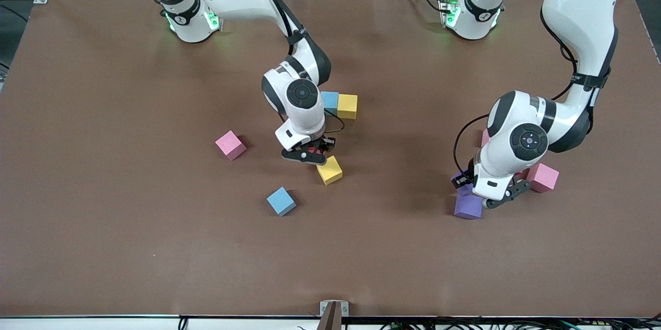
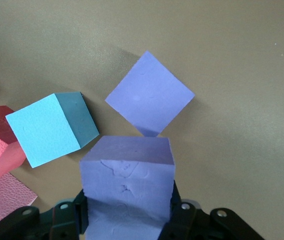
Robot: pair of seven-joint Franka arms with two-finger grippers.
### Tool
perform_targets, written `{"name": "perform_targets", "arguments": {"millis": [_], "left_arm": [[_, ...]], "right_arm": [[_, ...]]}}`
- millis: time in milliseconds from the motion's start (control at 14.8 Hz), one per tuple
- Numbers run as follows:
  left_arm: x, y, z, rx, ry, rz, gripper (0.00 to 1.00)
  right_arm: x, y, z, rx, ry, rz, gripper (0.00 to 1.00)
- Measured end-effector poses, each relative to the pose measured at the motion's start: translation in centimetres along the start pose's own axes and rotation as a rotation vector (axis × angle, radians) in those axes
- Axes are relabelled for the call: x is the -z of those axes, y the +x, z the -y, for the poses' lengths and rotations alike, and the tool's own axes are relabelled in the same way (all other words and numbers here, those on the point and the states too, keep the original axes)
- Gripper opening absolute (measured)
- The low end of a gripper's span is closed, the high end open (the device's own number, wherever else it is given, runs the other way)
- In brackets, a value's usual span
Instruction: Arrange 11 blocks into digit 3
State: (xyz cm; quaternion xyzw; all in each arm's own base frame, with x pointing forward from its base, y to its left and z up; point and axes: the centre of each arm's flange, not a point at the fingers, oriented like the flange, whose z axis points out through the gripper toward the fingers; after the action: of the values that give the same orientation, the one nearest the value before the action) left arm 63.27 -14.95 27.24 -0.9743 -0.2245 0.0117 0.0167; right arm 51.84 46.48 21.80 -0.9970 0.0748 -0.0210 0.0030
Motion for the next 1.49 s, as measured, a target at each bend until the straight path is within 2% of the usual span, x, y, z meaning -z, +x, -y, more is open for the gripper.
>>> {"name": "perform_targets", "arguments": {"millis": [810, 1485], "left_arm": [[0.0, 0.0, 0.0, 0.0, 0.0, 0.0, 0.59], [0.0, 0.0, 0.0, -0.001, 0.0, 0.0, 0.59]], "right_arm": [[1.2, -1.3, -2.9, 0.055, -0.017, 0.034, 0.53], [0.1, -1.6, -3.7, 0.05, 0.001, 0.008, 0.53]]}}
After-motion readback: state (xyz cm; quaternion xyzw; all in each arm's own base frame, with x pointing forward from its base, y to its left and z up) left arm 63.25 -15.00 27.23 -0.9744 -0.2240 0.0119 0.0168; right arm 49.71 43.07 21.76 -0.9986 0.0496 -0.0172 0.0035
